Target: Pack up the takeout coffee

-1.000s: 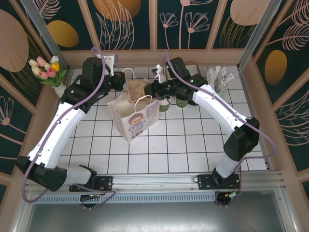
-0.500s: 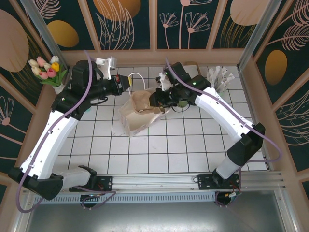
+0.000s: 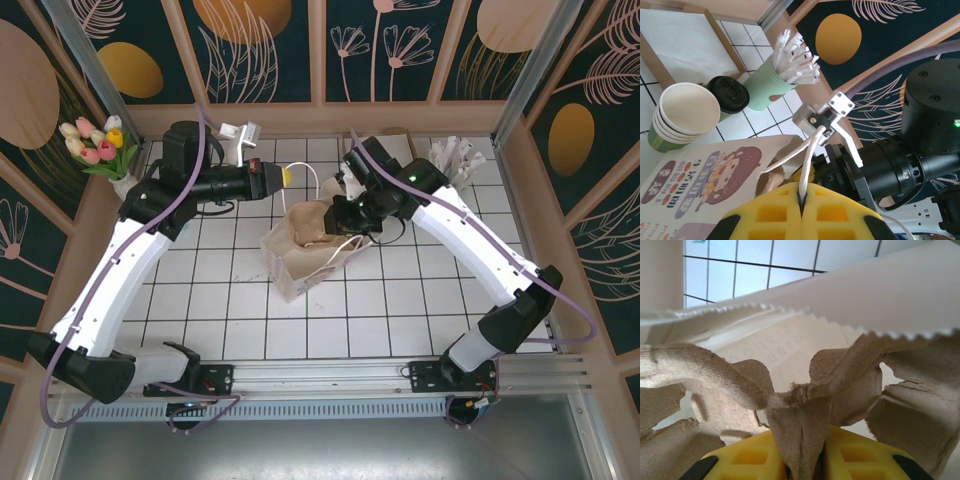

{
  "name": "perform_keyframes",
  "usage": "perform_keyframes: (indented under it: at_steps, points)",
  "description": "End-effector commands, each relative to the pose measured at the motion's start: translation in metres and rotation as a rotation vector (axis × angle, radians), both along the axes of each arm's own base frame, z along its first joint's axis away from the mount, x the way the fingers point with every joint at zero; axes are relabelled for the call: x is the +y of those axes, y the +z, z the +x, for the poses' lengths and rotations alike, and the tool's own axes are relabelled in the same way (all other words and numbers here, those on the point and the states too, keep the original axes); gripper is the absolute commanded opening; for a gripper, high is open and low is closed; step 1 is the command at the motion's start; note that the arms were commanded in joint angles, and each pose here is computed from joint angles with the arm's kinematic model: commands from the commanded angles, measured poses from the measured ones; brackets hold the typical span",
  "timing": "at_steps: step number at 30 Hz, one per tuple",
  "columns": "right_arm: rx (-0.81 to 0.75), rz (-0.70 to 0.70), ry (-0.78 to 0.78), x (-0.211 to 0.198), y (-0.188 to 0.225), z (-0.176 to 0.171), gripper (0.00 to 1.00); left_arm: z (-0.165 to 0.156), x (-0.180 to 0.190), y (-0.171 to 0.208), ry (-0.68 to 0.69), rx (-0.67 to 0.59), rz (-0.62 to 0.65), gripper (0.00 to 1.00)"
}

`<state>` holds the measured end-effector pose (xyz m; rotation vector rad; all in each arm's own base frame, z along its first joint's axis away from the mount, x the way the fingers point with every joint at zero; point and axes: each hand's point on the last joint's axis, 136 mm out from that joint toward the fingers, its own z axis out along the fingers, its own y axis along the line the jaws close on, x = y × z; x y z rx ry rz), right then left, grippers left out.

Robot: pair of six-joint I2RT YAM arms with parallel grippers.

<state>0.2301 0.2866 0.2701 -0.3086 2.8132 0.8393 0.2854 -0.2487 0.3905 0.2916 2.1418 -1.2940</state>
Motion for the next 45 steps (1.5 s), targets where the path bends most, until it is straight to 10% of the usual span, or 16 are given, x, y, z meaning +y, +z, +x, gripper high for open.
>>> perform_keyframes:
  at_steps: [1, 45]
  points:
    - [0.007, -0.065, -0.023, -0.020, -0.007, -0.013, 0.23, 0.008, 0.000, 0.007, 0.023, 0.002, -0.011, 0.00]
    - [-0.069, -0.354, 0.278, -0.012, -0.095, 0.003, 0.23, 0.057, -0.023, 0.025, 0.047, -0.076, -0.141, 0.01]
